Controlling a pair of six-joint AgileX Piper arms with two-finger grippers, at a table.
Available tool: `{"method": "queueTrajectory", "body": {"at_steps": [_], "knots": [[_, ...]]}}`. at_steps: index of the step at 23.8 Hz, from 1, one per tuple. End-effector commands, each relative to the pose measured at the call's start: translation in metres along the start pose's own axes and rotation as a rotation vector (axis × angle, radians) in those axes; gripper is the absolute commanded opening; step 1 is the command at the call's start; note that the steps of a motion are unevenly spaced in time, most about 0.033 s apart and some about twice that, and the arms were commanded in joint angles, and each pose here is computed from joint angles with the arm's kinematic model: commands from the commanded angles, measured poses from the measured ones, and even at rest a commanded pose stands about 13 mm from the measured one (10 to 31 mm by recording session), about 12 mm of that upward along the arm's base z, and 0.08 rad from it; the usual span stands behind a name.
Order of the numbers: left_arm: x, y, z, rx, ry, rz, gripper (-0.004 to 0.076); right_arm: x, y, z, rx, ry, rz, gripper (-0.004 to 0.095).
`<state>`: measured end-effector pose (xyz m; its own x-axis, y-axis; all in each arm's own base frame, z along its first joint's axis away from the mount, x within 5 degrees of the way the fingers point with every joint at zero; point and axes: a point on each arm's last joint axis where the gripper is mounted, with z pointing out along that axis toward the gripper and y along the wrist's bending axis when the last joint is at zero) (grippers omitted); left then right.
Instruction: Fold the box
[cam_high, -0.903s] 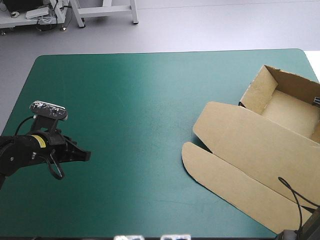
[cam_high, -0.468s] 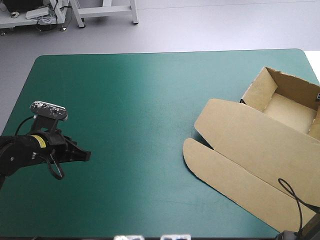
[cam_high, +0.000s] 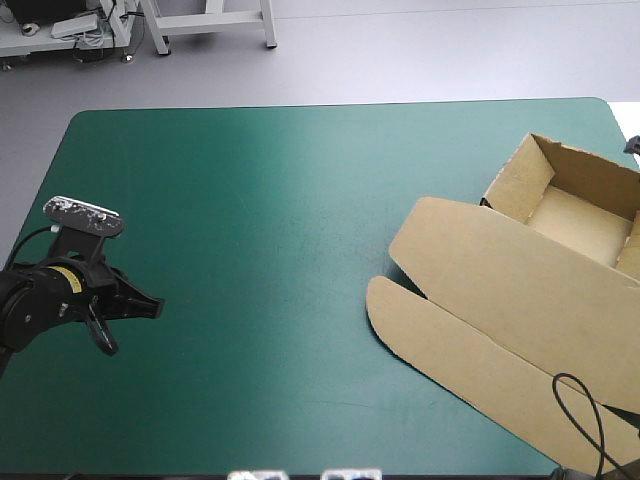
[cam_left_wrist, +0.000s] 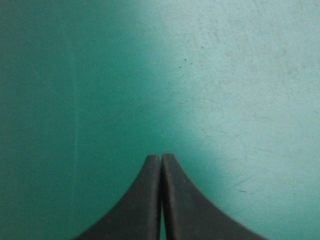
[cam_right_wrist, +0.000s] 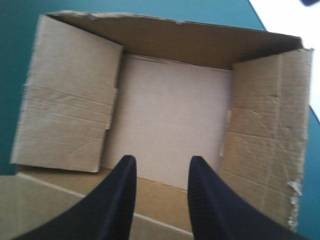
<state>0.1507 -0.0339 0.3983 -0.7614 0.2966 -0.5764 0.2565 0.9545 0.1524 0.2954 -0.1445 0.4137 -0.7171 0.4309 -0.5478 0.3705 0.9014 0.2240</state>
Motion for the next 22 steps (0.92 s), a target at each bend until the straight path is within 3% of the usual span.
{"method": "queueTrajectory", "body": {"at_steps": [1, 4, 12, 19, 22], "knots": [[-0.002, 0.004, -0.010, -0.029, -0.040, -0.001, -0.0009, 0.012, 0.029, -0.054, -0.154, -0.132, -0.078, 0.0175], [-0.004, 0.000, -0.012, 0.009, -0.081, -0.014, -0.0009, 0.032, 0.048, -0.071, -0.187, -0.149, -0.162, 0.0071], [0.029, -0.002, -0.026, 0.041, -0.218, -0.032, -0.0009, 0.103, 0.083, -0.089, -0.203, -0.106, -0.389, 0.0050], [0.112, -0.011, 0.001, 0.047, -0.209, -0.031, -0.0009, 0.203, 0.060, -0.085, -0.203, -0.177, -0.493, 0.0049], [0.142, -0.014, 0.010, 0.046, -0.265, -0.034, -0.0009, 0.240, 0.051, -0.063, -0.250, -0.185, -0.481, 0.0049]]}}
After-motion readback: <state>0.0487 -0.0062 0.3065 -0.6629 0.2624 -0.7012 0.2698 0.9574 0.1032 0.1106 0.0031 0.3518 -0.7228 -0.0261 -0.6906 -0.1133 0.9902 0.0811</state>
